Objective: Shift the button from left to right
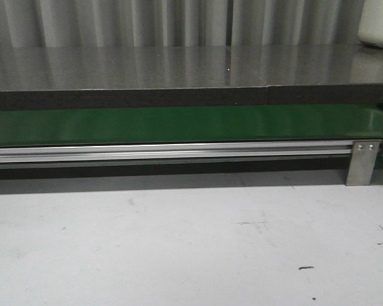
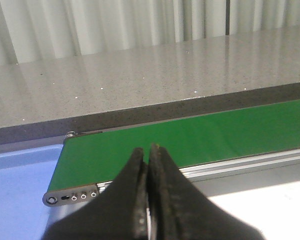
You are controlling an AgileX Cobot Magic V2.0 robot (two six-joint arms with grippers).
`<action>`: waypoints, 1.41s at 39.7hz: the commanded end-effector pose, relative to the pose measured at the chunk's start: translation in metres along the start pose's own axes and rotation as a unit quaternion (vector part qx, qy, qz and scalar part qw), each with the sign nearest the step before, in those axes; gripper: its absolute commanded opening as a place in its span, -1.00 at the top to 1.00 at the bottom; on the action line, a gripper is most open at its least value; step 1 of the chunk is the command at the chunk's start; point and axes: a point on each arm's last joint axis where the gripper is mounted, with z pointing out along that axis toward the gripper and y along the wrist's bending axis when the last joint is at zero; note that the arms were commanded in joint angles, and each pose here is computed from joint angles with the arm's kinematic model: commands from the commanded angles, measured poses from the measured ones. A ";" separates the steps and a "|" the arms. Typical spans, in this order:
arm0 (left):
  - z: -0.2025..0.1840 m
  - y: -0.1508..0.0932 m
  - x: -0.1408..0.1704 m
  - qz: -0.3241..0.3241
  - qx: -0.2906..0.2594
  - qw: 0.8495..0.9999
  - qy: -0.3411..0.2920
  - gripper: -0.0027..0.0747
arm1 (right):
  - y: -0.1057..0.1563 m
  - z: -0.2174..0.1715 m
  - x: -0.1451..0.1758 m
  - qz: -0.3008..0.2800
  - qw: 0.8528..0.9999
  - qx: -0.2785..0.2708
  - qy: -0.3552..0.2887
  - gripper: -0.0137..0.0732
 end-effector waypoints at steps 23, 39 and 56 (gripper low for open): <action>0.017 -0.002 0.035 -0.061 -0.014 0.996 -0.068 0.99 | 0.001 -0.001 -0.014 -0.007 0.999 -0.004 -0.044 0.84; 0.025 -0.006 0.069 -0.064 -0.012 0.998 -0.023 0.99 | 0.001 -0.001 -0.014 -0.007 0.999 -0.004 -0.044 0.84; 0.025 -0.006 0.069 -0.064 -0.012 0.998 -0.023 0.99 | 0.001 -0.001 -0.014 -0.007 0.999 -0.004 -0.044 0.84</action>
